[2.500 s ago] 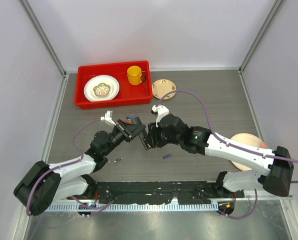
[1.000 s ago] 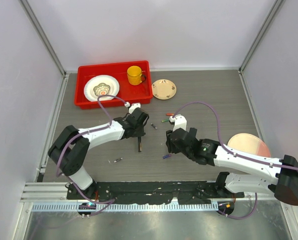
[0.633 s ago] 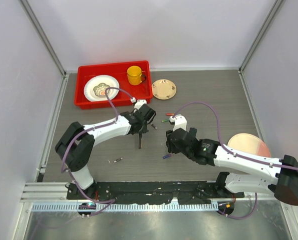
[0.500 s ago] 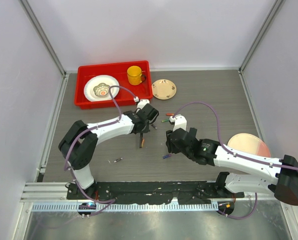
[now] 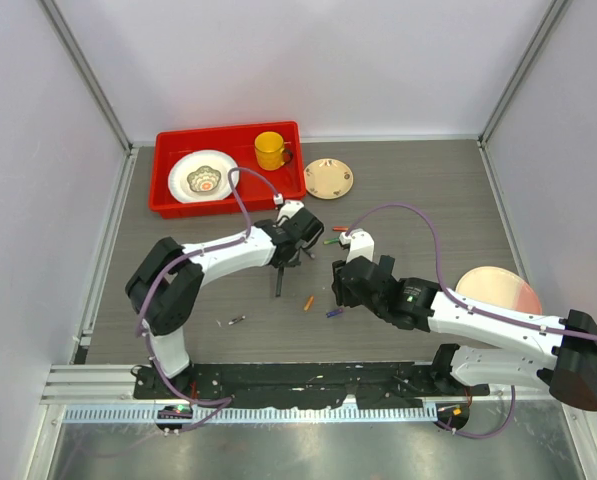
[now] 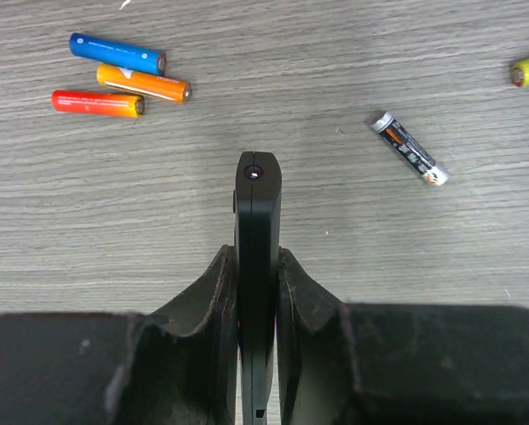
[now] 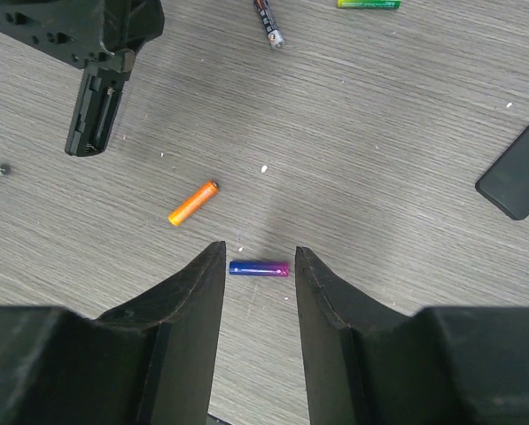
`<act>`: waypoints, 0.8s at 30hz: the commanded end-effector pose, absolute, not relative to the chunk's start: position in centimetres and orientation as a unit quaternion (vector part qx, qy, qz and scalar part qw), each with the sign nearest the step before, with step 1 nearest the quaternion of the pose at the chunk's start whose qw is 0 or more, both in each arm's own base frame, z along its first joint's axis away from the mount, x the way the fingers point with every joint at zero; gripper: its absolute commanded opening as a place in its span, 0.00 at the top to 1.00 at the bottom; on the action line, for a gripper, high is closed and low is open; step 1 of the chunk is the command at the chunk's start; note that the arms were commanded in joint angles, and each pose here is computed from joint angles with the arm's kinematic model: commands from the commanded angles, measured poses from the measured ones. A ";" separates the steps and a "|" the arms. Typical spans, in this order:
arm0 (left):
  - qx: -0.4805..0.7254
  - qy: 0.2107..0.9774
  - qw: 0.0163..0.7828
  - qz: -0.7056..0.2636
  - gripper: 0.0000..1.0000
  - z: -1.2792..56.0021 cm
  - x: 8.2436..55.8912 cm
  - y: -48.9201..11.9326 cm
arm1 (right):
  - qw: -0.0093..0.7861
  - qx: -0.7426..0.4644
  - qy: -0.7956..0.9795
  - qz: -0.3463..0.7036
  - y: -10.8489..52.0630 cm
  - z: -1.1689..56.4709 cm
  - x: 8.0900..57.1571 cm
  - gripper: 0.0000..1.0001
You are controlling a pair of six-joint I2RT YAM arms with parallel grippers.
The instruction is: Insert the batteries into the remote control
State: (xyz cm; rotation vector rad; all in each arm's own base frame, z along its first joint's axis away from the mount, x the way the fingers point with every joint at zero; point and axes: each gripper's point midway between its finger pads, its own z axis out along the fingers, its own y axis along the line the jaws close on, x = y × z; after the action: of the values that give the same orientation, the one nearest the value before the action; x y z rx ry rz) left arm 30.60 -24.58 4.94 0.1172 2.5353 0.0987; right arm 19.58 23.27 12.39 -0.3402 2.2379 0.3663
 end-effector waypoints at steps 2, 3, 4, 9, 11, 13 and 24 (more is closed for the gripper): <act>0.007 0.927 0.375 -0.021 1.00 11.2 31.4 -24.6 | 0.416 -0.112 0.885 0.174 24.4 13.3 20.0 0.54; 0.003 0.927 0.373 -0.030 1.00 10.8 30.7 -23.9 | 0.409 -0.113 0.887 0.184 24.8 13.1 19.9 0.53; -0.014 0.911 0.404 -0.084 1.00 13.4 31.0 -24.6 | 0.399 -0.111 0.890 0.191 25.1 12.7 19.9 0.52; -0.068 0.866 0.432 -0.243 1.00 15.1 28.5 -23.9 | 0.332 -0.096 0.912 0.221 27.7 10.3 19.6 0.47; -0.088 0.830 0.463 -0.300 1.00 17.9 28.1 -23.7 | 0.324 -0.092 0.918 0.211 27.9 9.6 19.9 0.46; -0.098 0.817 0.464 -0.327 1.00 17.8 27.1 -23.4 | 0.312 -0.092 0.927 0.189 27.9 8.3 20.2 0.46; -0.106 0.815 0.452 -0.347 1.00 15.8 24.8 -22.0 | 0.300 -0.069 0.940 0.145 26.8 6.2 20.6 0.46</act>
State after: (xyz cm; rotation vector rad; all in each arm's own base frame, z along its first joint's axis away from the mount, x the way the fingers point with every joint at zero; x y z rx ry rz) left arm 24.47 -21.36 14.36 -0.2379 2.0828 -0.7713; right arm 19.42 26.01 4.91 -0.2447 2.5288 0.3720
